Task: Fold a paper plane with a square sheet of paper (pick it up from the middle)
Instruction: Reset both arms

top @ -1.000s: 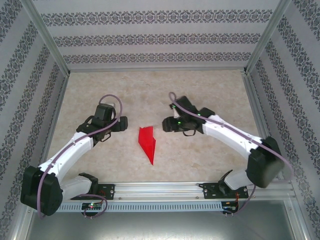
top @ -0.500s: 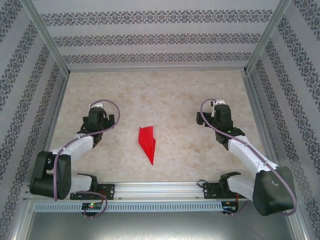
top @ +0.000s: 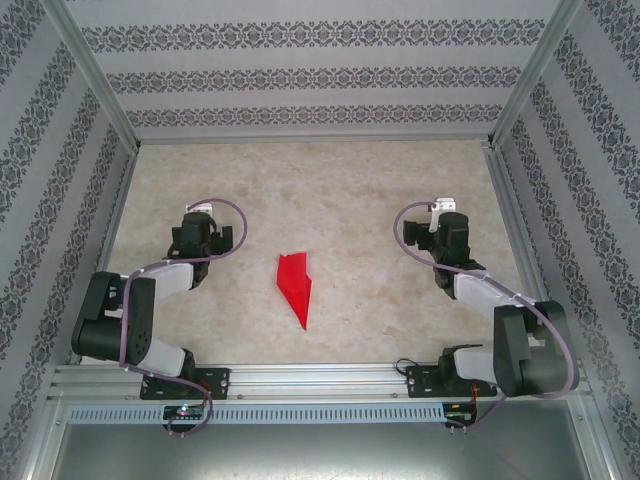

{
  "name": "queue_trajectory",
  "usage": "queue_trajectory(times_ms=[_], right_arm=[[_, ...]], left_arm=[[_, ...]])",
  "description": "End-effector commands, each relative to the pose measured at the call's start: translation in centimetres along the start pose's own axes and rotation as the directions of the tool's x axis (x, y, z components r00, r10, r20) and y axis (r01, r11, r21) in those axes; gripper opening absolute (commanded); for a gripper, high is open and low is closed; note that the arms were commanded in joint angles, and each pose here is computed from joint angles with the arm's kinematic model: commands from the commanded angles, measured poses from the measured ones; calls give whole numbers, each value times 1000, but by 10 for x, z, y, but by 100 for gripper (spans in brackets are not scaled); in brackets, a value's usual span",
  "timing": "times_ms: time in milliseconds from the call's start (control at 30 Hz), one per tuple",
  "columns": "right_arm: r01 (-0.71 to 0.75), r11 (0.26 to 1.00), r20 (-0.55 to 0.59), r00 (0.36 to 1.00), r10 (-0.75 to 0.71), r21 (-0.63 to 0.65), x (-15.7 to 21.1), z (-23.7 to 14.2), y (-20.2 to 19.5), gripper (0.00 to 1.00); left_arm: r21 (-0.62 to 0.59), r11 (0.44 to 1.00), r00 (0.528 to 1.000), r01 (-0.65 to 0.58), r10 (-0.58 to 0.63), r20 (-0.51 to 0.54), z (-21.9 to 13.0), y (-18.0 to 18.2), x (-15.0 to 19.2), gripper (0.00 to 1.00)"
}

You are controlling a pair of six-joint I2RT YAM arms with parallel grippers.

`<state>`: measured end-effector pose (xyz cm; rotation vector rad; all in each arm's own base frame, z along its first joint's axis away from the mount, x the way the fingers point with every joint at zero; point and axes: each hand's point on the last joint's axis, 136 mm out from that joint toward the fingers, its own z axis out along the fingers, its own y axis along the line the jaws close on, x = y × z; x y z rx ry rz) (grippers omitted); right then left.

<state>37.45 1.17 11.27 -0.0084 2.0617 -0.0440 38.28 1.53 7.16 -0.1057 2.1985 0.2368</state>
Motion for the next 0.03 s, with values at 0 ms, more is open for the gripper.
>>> queue_trajectory(times_ms=[0], right_arm=[[14, 999, 76, 997, -11, -36, -17, 1, 4, 98]], left_arm=[[18, 1000, 997, 2, -4, 75, 0, 0, -24, 100]])
